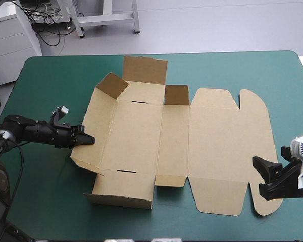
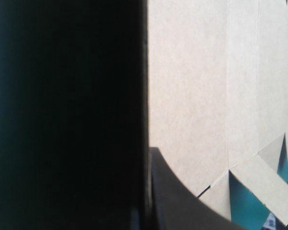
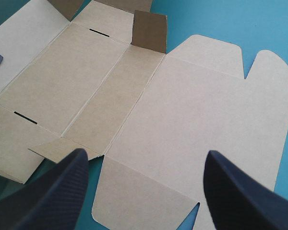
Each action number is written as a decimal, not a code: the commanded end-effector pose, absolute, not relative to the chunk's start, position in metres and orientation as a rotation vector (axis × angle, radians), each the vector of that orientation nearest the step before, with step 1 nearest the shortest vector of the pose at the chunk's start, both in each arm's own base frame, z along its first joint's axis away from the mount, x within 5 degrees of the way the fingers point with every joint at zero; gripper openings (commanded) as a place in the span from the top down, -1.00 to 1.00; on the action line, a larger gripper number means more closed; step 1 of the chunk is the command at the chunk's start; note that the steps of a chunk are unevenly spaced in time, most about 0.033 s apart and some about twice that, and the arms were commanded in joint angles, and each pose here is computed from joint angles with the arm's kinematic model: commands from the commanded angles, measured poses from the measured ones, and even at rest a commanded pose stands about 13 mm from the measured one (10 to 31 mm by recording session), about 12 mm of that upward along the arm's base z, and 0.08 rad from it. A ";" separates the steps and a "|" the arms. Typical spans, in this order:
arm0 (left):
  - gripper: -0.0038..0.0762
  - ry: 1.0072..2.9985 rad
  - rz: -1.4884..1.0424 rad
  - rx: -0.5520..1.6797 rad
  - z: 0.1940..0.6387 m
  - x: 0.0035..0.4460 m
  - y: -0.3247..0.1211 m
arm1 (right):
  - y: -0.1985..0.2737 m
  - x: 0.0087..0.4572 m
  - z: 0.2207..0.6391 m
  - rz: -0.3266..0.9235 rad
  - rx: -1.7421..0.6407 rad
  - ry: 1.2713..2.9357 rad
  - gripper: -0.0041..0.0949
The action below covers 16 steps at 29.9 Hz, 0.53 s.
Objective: Fold the box
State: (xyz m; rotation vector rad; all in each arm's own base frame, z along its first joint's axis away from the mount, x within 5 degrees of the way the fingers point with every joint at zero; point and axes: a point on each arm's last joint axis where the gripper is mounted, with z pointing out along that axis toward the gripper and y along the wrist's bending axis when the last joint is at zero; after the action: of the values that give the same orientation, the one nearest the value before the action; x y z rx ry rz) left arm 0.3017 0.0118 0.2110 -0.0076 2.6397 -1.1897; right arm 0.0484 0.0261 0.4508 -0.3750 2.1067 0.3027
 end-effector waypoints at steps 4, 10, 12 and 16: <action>0.98 2.646 -1.096 0.399 0.256 0.311 -0.016 | 0.026 0.047 0.456 0.301 -0.372 2.092 -0.36; 0.98 2.594 -0.819 0.691 0.287 0.329 -0.043 | 0.026 0.047 0.456 0.306 -0.372 2.092 -0.36; 0.98 2.563 -0.728 0.764 0.297 0.334 -0.051 | 0.026 0.047 0.456 0.306 -0.372 2.092 -0.36; 0.98 2.487 -0.524 0.879 0.313 0.345 -0.064 | 0.026 0.047 0.456 0.306 -0.372 2.092 -0.36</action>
State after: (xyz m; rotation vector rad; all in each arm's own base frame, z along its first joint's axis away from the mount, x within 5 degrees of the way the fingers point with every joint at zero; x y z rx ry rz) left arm 0.3434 -0.0531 0.2801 0.7938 2.6141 -0.6537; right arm 0.0484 0.0261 0.4508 -0.3750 2.1065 0.3027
